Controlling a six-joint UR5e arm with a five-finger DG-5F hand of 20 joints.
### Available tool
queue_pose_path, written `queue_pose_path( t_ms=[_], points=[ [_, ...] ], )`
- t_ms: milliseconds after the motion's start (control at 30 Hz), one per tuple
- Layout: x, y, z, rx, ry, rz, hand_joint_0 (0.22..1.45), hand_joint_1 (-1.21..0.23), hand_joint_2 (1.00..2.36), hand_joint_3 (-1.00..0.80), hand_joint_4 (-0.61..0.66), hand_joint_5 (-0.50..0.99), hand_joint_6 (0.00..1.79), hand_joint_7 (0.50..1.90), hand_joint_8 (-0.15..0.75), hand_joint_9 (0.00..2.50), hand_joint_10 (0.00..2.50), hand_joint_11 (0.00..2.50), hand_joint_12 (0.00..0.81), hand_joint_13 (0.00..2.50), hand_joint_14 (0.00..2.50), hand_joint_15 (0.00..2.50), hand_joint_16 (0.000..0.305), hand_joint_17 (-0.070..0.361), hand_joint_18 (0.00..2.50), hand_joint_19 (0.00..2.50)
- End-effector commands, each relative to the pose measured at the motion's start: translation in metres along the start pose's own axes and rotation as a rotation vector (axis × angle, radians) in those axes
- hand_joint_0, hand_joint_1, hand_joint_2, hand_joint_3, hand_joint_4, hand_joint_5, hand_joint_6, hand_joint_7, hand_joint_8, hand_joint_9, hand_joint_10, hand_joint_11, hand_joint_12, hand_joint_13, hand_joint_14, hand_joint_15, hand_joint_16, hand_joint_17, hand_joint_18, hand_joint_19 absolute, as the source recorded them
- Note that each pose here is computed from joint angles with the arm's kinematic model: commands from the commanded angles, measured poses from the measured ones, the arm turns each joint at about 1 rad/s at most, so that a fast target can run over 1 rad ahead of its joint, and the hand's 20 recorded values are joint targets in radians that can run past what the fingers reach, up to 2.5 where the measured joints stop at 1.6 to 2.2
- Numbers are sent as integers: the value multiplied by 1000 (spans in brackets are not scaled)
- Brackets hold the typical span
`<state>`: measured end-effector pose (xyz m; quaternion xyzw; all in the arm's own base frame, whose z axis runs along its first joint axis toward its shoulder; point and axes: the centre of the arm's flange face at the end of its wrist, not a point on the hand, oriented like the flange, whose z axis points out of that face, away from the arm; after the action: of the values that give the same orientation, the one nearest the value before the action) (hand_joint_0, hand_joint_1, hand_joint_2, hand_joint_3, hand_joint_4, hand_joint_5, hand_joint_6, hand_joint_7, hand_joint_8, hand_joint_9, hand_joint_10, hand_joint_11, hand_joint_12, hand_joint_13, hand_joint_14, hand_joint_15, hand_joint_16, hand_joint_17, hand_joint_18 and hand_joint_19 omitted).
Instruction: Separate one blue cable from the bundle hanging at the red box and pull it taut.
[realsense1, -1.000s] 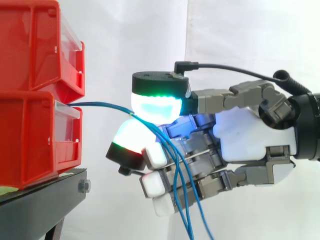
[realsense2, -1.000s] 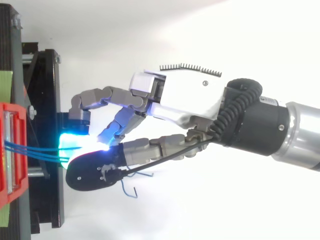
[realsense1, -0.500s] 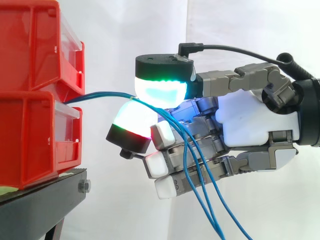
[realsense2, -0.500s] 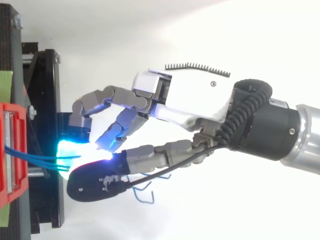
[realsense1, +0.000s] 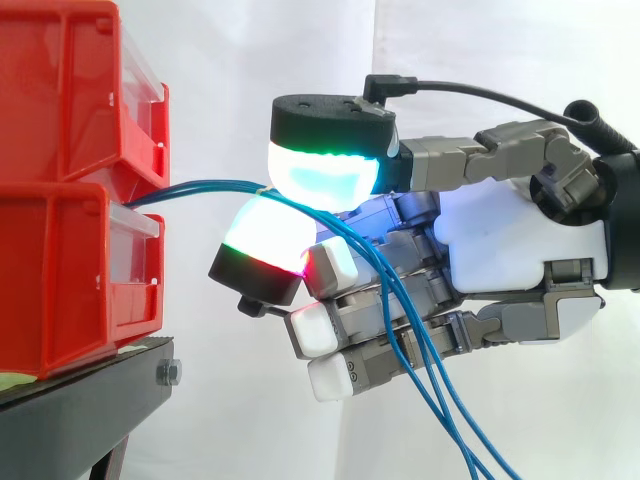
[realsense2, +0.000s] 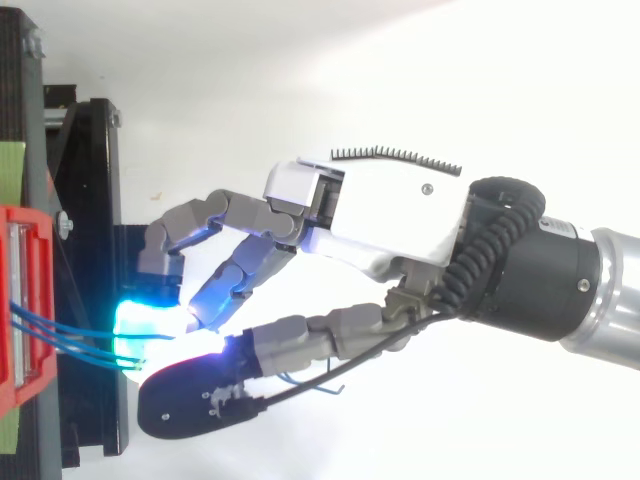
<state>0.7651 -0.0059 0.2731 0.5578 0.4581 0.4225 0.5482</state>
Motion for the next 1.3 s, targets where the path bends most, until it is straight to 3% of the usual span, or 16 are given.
queue_pose_path(
  t_ms=[0, 333, 533, 800, 967, 1133, 1267],
  points=[
    [1, 0, 0, -1, 1, -1, 784, -895, 1019, -279, 200, -226, 915, 1015, 349, 1055, 17, 992, 337, 1019, 19, 547, 26, 59, 764, 385],
    [1, -1, -1, 2, -1, -3, 837, -907, 1000, -500, 196, -221, 918, 1012, 348, 1069, 20, 1000, 337, 1040, 21, 572, 25, 56, 767, 392],
    [0, -4, -1, 6, -1, -5, 733, -911, 1000, -500, 199, -220, 912, 1007, 346, 1070, 21, 1008, 336, 1053, 20, 570, 25, 56, 806, 367],
    [2, -4, -2, 8, 2, -6, 577, -726, 1000, -500, 204, -209, 863, 997, 360, 1127, 20, 983, 347, 1090, 20, 586, 27, 60, 811, 423],
    [1, -4, -2, 5, -1, -4, 624, -604, 1000, -500, 187, -205, 847, 1006, 353, 1134, 21, 968, 345, 1098, 21, 595, 27, 61, 817, 443],
    [1, -5, -2, 6, -2, -5, 663, -691, 1012, -368, 144, -206, 854, 1047, 355, 1111, 20, 959, 357, 1090, 22, 597, 29, 66, 835, 464],
    [1, -5, -2, 6, -2, -5, 724, -853, 1017, -283, 133, -221, 871, 1033, 346, 1059, 20, 971, 366, 1066, 22, 605, 31, 70, 841, 464]
  ],
)
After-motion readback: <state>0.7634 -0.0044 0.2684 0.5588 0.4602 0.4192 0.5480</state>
